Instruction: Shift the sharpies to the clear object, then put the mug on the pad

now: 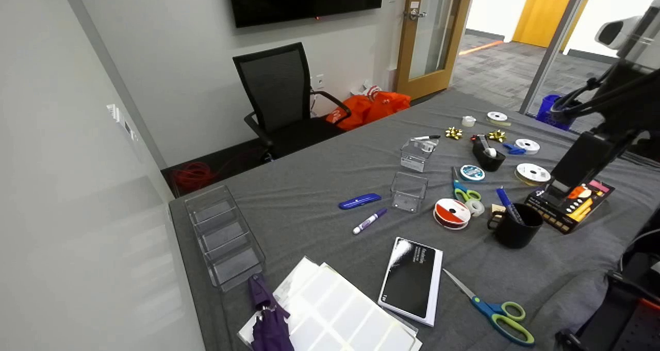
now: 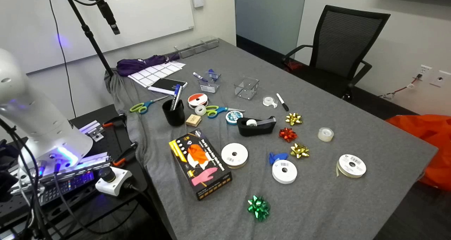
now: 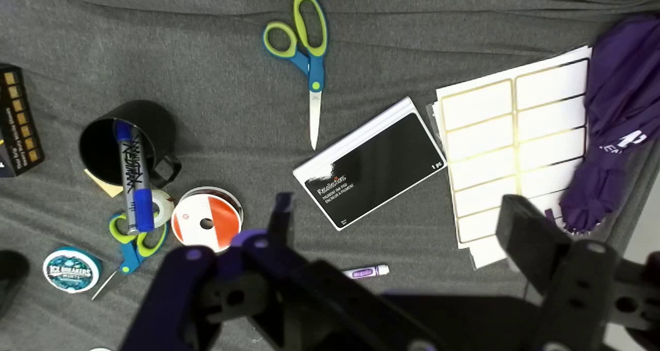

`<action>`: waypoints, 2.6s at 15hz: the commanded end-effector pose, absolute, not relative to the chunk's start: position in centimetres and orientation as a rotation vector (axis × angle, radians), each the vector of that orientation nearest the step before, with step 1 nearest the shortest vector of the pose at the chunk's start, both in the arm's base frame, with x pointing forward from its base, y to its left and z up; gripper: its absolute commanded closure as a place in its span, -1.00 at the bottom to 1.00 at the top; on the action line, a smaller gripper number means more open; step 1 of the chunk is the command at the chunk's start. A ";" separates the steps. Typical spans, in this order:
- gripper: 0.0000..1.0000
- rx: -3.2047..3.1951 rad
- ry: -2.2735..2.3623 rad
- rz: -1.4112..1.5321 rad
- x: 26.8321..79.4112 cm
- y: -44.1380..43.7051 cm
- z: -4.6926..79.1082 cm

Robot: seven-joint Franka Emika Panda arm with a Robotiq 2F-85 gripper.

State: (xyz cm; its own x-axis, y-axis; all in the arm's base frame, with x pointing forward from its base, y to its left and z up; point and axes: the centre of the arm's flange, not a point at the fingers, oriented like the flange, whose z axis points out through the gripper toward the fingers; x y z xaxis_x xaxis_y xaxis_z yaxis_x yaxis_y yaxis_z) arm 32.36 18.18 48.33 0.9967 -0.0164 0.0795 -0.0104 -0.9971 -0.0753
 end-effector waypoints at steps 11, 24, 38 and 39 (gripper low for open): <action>-1.00 -3.084 0.121 -0.383 34.5 12.9 44.7; -1.00 -3.276 0.249 -0.503 35.8 5.5 40.4; -1.00 -3.274 0.373 -0.520 38.4 2.5 34.2; -1.00 -3.286 0.377 -0.511 38.5 2.2 33.4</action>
